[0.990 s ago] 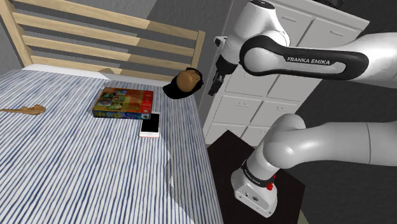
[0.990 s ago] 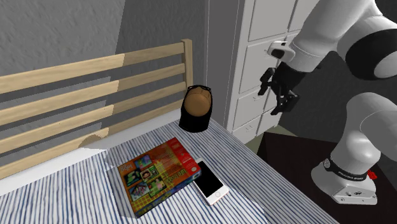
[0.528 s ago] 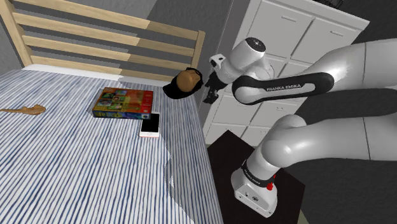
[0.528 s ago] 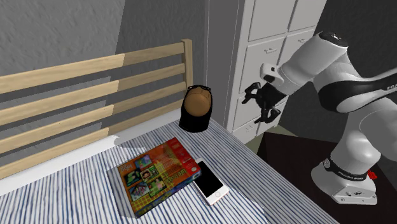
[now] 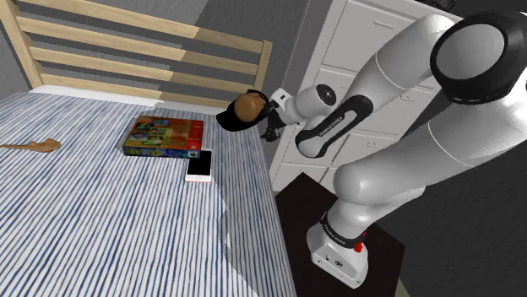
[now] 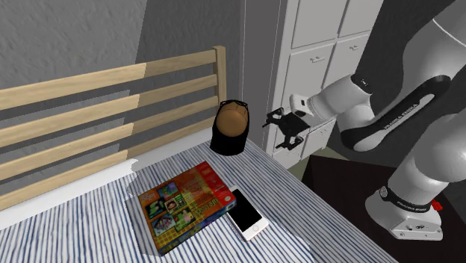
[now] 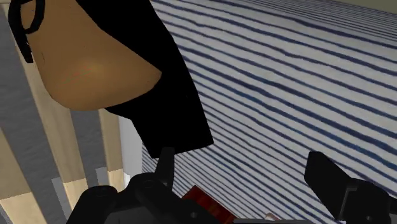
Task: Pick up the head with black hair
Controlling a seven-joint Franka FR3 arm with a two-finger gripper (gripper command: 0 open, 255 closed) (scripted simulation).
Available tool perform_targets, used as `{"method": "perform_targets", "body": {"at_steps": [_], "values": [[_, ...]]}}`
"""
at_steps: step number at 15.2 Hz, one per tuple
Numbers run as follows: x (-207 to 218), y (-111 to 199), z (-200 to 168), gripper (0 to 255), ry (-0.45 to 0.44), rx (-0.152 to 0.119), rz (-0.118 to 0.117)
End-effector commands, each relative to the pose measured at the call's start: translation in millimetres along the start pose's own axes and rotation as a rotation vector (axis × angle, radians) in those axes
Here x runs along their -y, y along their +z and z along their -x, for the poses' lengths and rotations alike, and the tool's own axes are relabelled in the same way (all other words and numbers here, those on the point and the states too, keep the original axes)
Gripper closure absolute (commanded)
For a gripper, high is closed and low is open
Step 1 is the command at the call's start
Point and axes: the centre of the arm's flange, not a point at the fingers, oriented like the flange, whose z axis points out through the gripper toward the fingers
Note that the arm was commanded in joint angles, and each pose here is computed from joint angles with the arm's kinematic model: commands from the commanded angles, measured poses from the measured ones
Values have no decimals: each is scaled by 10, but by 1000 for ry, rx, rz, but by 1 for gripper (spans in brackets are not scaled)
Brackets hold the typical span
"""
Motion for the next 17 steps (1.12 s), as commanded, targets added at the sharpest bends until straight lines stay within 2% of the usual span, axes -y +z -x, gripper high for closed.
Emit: {"method": "perform_targets", "body": {"at_steps": [1, 8, 9, 17], "values": [[-27, 259, 63, 0, -65, -64, 53], [-232, 1143, 177, 0, -306, -212, 206], [-258, 1221, 179, 0, -328, -226, 220], [-10, 1526, 254, 0, -328, -226, 220]]}}
